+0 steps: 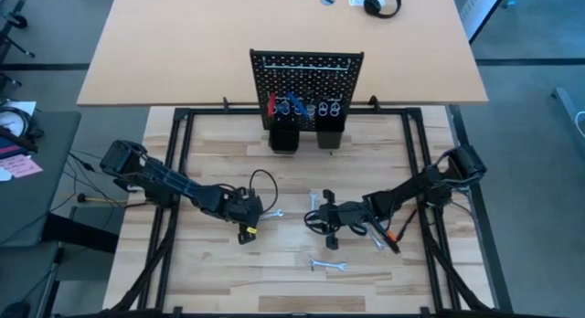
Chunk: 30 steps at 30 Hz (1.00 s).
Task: Hang tools onto peg board
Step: Hang the wrench on the pegboard
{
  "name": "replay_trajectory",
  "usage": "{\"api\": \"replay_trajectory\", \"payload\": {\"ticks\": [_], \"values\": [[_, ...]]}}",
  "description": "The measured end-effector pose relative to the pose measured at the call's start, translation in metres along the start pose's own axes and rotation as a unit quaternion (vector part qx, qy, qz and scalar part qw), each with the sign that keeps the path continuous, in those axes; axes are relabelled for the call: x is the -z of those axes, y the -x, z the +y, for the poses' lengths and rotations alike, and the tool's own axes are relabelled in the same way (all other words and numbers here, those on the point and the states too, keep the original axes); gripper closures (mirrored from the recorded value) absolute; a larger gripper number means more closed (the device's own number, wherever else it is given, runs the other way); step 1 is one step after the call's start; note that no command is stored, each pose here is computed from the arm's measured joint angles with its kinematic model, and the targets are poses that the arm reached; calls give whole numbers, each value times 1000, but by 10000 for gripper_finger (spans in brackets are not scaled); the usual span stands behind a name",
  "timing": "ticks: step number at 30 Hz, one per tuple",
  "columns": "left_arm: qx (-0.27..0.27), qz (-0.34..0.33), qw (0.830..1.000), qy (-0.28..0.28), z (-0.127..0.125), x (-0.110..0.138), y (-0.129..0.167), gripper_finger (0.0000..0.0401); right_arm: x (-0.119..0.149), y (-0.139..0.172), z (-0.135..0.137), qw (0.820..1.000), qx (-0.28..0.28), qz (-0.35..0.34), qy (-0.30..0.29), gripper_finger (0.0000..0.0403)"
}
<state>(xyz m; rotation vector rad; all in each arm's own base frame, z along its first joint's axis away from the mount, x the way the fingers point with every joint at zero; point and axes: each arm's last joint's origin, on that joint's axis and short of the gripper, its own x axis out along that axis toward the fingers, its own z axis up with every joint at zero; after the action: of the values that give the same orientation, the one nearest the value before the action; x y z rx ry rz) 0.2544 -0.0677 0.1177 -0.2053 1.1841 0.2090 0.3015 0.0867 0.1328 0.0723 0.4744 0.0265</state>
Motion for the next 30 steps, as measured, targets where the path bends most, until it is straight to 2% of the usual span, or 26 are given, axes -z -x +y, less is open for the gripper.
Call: {"api": "replay_trajectory", "payload": {"ticks": [13,23,30], "values": [[-2,3,1000,-6,1,1,0,385,0,0,0,1000,0,0,0,316],[-30,-91,995,-9,-1,-8,21,400,0,0,0,1000,0,0,0,316],[-39,-126,991,-18,-7,-9,23,399,0,0,0,1000,0,0,0,316]]}}
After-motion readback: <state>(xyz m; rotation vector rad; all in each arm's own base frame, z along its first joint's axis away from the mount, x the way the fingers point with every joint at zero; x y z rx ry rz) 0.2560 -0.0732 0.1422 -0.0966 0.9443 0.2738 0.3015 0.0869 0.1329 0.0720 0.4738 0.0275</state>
